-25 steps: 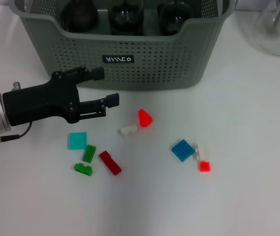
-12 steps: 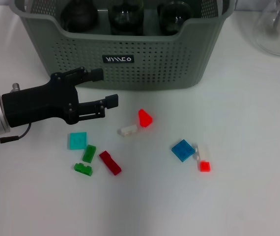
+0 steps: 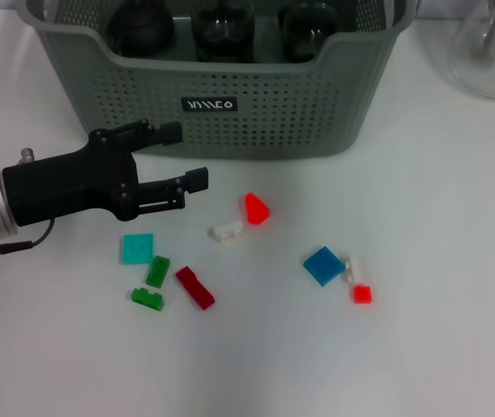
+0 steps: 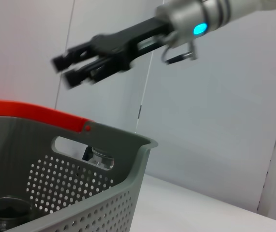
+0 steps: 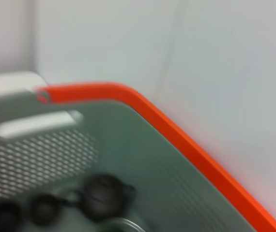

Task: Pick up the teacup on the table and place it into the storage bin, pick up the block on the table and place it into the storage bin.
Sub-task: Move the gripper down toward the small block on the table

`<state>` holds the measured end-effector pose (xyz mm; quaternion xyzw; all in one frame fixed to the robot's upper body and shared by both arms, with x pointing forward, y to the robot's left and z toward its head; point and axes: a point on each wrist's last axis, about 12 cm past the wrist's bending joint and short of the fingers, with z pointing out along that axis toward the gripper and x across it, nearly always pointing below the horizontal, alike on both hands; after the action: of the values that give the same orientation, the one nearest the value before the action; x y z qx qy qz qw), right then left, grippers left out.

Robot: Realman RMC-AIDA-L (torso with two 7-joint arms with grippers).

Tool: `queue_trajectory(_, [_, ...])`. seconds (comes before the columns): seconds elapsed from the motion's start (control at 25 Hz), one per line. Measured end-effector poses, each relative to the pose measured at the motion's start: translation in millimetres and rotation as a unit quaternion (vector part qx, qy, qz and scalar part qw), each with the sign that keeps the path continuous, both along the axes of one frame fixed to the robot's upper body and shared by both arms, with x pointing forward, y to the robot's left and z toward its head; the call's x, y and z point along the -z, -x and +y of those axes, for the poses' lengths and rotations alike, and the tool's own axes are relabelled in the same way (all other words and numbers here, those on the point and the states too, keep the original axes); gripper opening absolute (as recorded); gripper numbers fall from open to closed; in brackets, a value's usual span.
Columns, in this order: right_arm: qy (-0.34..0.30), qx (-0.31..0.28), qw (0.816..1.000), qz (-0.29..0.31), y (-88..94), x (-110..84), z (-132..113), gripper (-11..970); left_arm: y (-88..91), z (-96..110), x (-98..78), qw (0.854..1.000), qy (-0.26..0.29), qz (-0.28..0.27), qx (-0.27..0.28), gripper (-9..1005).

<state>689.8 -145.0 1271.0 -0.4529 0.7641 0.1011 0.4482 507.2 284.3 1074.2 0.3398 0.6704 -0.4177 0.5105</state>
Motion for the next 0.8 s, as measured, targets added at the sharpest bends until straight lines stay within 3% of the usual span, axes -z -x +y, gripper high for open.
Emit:
queue_trajectory(0.28, [-0.101,-0.115,0.988,0.003,65.3,-26.0,-36,770,1.0,0,0.6,1.000,-0.002,0.002,0.003,828])
queue_trajectory(0.44, [-0.138,-0.187,0.972,0.017,107.1,-31.0,-67,779,1.8,1,2.0,1.000,-0.008,0.006,0.005,828])
queue_trajectory(0.64, [-0.107,-0.236,0.961,0.093,136.7,-13.7,-92,781,2.2,2,2.6,1.000,-0.011,0.008,0.006,827])
queue_trajectory(0.8, [-0.065,-0.231,0.956,0.166,143.1,11.6,-97,778,2.0,3,2.4,1.000,-0.013,0.008,0.005,827])
